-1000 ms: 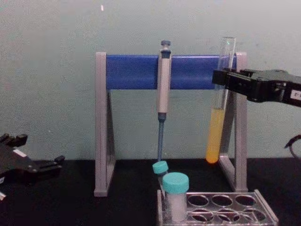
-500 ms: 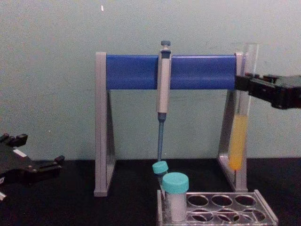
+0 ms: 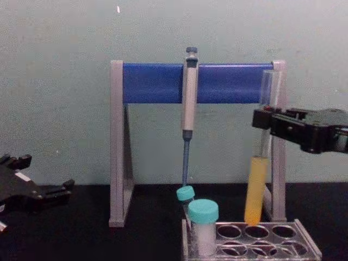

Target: Pick up the test tube from the test tube rack, shake it, then place it back into the test tube rack.

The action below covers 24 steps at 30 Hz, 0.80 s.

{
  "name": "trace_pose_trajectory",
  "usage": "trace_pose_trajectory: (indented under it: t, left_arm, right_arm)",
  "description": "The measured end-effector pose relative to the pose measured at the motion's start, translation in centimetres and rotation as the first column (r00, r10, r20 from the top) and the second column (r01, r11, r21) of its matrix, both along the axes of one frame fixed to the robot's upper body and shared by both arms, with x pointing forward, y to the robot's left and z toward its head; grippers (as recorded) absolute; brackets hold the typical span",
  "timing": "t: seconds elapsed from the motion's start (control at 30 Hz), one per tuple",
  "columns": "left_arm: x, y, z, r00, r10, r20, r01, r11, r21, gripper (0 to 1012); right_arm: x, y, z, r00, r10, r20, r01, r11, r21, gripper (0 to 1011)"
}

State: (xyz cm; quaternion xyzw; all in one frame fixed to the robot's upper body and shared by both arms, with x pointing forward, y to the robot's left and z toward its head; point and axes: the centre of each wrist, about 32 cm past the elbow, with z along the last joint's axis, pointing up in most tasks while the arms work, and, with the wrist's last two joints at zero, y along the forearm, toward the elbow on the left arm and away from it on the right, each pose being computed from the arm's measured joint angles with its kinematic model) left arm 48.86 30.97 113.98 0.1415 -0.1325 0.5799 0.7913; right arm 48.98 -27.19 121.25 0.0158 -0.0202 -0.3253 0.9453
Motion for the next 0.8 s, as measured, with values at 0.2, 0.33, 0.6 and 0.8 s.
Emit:
trace_pose_trajectory:
  t: [0.2, 0.33, 0.6, 0.8]
  left_arm:
    - [0.0, 0.0, 0.0, 1.0, 0.0, 0.0, 0.0, 1.0, 0.0, 1001]
    - [0.0, 0.0, 0.0, 1.0, 0.0, 0.0, 0.0, 1.0, 0.0, 1001]
    - [0.0, 0.0, 0.0, 1.0, 0.0, 0.0, 0.0, 1.0, 0.0, 1001]
    - [0.0, 0.0, 0.0, 1.0, 0.0, 0.0, 0.0, 1.0, 0.0, 1001]
  right_arm:
    - [1.2, 0.8, 0.0, 1.0, 0.003, 0.005, -0.003, 1.0, 0.016, 229]
    - [2.1, 0.9, 0.1, 1.0, -0.016, 0.01, 0.016, 1.0, 0.022, 229]
    - [3.0, 0.5, 0.4, 0.998, -0.062, 0.018, 0.062, 0.998, 0.014, 229]
    - [3.1, 0.1, 0.5, 0.997, -0.075, 0.019, 0.075, 0.997, 0.011, 229]
